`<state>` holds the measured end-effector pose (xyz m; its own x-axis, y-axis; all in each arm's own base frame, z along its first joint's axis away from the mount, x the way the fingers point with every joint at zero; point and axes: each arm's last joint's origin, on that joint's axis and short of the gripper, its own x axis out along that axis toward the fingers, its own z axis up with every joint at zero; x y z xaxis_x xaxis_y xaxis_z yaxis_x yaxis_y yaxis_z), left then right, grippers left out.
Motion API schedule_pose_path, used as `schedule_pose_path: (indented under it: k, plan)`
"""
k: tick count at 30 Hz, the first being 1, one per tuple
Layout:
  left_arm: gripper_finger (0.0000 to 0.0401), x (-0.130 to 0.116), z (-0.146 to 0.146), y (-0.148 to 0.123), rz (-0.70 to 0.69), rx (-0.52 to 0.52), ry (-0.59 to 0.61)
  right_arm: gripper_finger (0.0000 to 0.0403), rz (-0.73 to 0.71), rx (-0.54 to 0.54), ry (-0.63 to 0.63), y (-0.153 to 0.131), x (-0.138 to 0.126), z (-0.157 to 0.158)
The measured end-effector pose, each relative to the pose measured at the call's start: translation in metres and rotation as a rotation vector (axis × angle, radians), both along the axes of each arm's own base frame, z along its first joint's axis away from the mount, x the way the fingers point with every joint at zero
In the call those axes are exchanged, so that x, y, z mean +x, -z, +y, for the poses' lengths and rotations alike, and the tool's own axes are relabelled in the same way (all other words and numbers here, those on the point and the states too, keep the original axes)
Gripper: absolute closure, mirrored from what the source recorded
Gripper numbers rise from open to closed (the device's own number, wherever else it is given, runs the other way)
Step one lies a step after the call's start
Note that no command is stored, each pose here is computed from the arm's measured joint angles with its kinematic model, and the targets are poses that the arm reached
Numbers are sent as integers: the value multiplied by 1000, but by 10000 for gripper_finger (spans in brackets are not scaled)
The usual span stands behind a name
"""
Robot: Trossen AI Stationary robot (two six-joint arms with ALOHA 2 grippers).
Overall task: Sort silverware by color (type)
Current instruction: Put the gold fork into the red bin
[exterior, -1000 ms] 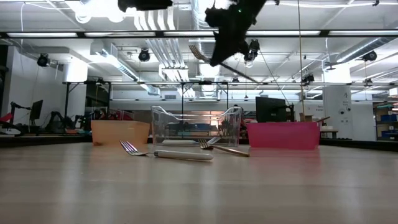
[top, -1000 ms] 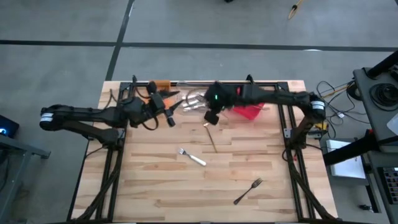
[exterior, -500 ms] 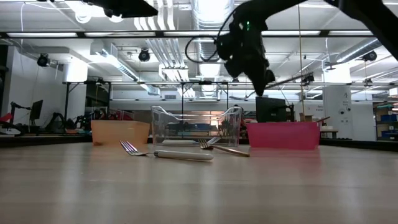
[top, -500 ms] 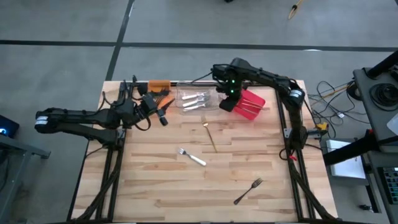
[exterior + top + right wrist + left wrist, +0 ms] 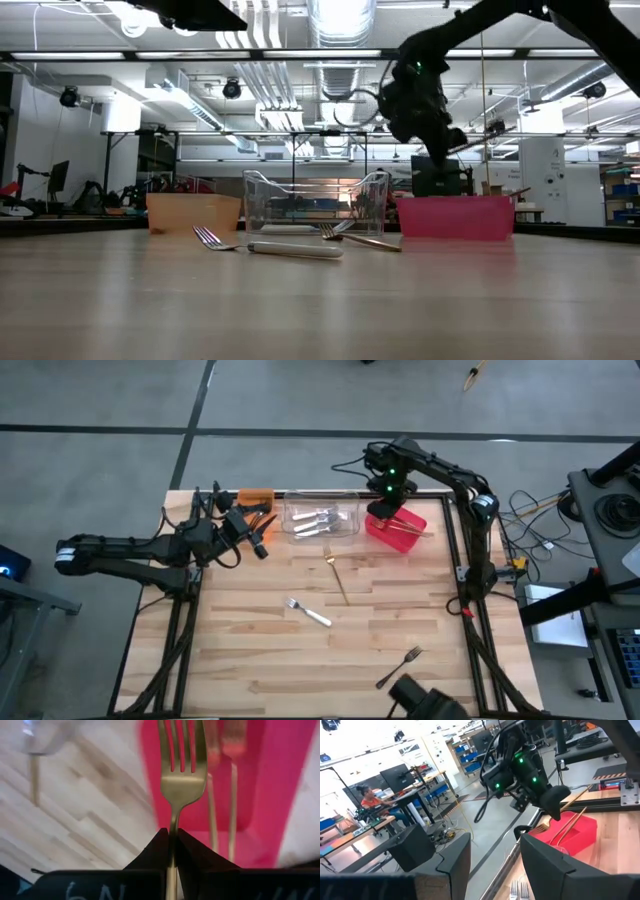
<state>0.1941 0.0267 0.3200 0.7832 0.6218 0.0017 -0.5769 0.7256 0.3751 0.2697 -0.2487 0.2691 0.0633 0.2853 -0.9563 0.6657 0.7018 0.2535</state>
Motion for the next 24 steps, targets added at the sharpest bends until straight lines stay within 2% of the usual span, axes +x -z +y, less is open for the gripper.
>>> schedule_pose_path:
  k: [6, 11, 15, 24]
  plan:
    - [248, 0, 0, 0, 2, 2, -2, 390, 134, 21, 57, 25, -26, -13]
    - [248, 0, 2, 0, 3, 2, -12, 390, 186, 50, 52, 39, -32, -11]
    - [248, 0, 4, 0, 3, 2, -19, 390, 234, -7, 36, 49, -33, -11]
    - [248, 0, 4, 1, 11, 2, -19, 390, 186, -69, 38, 61, -29, -15]
